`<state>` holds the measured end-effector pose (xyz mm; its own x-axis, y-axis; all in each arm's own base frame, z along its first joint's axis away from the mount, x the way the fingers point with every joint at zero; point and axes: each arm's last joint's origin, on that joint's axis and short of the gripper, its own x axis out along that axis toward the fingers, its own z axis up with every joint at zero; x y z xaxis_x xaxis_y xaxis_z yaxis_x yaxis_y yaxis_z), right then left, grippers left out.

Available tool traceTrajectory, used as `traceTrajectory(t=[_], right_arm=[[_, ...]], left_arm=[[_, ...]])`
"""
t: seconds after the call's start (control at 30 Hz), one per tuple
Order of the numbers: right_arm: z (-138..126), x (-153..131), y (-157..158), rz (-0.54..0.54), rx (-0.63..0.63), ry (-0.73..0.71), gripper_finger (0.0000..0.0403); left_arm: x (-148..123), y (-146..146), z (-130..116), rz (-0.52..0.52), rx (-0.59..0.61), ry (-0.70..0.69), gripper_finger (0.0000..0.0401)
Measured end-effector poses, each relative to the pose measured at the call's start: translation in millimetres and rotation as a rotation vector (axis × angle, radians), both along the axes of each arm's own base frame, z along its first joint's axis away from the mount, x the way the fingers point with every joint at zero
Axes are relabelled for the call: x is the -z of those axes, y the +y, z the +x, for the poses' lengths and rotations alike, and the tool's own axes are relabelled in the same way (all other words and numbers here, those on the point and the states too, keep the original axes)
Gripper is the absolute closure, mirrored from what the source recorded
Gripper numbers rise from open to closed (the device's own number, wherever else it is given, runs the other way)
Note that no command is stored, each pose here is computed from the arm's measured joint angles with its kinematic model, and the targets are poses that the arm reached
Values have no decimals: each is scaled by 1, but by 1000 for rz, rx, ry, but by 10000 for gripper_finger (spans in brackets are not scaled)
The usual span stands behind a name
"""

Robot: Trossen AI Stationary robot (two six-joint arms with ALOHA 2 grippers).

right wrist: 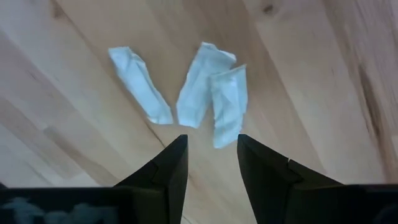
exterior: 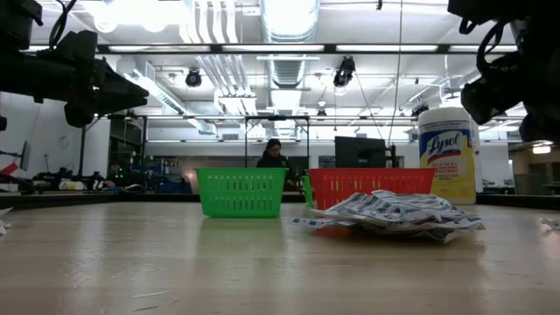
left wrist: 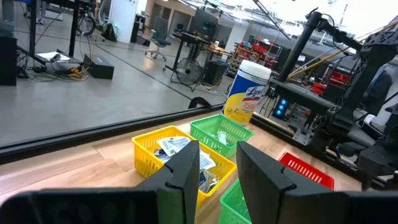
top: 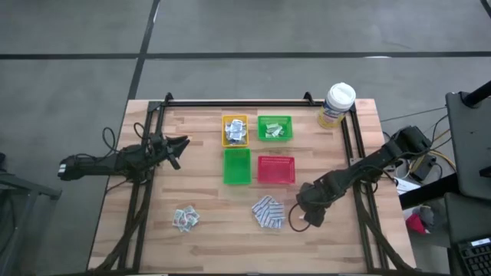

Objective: Pick & Place First Aid Supplies
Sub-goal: Put the green bandage pack into the top green bin

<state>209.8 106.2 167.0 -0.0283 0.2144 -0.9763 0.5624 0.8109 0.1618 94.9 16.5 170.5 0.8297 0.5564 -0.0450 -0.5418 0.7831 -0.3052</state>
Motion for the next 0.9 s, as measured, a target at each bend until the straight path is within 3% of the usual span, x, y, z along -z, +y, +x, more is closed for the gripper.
traceTrajectory(t=[0.37,0.9], right_arm=[[-5,7,-2,-8,4,20,268],[-8,12,-5,-50,124,41,287]], left_arm=[[0,0,0,0,0,0,293],[0,0,0,0,0,-1,293]])
